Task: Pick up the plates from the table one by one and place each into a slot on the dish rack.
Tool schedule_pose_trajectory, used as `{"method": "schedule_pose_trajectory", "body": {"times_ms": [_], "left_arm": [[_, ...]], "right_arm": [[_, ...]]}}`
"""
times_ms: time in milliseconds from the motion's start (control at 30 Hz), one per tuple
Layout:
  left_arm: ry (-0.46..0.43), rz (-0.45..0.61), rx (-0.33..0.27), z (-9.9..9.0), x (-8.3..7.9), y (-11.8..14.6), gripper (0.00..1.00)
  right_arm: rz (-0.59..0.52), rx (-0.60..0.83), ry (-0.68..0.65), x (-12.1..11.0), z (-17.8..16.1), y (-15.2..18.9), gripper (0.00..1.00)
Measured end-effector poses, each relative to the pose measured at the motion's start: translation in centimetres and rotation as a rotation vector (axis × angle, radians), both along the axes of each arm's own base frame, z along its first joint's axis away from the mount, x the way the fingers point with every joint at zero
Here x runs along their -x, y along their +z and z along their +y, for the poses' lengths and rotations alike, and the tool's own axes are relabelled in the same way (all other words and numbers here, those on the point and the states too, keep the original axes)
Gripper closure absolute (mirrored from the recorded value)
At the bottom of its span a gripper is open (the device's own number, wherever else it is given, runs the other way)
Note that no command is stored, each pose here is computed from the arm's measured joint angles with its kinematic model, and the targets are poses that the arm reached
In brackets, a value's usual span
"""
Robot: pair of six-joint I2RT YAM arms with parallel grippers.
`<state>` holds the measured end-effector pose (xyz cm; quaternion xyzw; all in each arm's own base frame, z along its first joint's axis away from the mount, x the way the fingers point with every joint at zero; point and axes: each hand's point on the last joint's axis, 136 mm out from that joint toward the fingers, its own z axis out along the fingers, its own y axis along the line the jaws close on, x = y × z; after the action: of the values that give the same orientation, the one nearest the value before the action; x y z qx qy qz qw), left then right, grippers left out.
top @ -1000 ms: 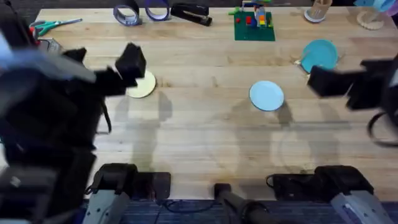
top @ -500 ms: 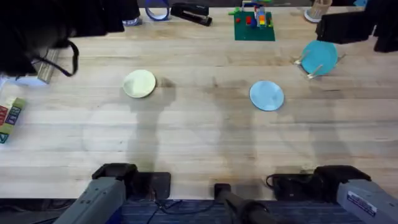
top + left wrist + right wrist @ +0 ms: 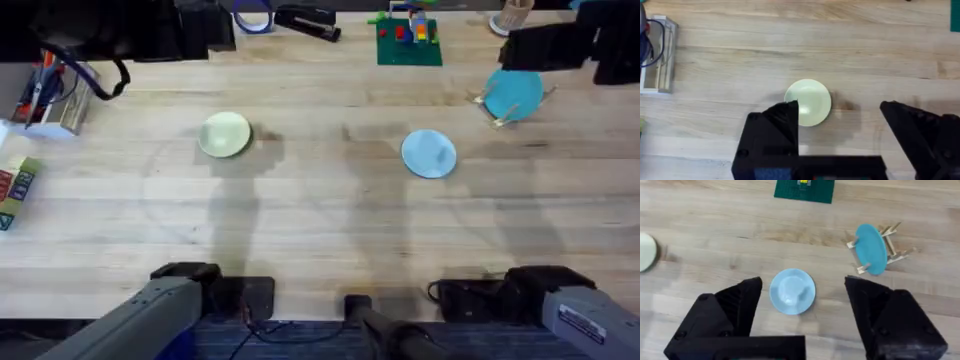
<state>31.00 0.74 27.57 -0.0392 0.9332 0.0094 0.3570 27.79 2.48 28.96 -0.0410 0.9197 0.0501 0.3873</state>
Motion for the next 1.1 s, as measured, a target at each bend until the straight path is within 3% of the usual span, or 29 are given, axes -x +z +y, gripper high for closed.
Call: {"method": "schedule_pose_trajectory", "body": {"times_ms": [367,567,833,867,900,1033,1100], "left_arm": [[-0.018,0.015,0.019,-0.4,0.3,-0.2,0.007],[-0.068,0.015,-0.029,-0.2,0.2,-0.2,0.01],[0.003,-0.027,0.043,3.5,-0.1,0.5,0.01],[0.021,-0.013,0.11,6.4,-0.3,-0.5,0.01],[-0.012,0.063,0.286,8.1,-1.5,-4.1,0.212],[-0.054,0.088,0.35,7.7,-2.2,-5.4,0.445],[-0.065,0.107,0.378,7.5,-2.5,-6.2,0.716]], "right_arm": [[-0.023,-0.003,-0.002,-0.4,0.0,0.4,0.007],[-0.025,-0.003,-0.002,-0.4,0.0,0.4,0.007],[-0.026,-0.003,-0.002,-0.4,0.0,0.5,0.007],[-0.026,-0.003,-0.002,-0.4,0.0,0.5,0.007],[-0.026,-0.003,-0.003,-0.4,0.0,0.5,0.007],[-0.026,-0.003,-0.002,-0.4,0.0,0.5,0.007],[-0.026,-0.003,-0.002,-0.4,0.0,0.5,0.007]]}}
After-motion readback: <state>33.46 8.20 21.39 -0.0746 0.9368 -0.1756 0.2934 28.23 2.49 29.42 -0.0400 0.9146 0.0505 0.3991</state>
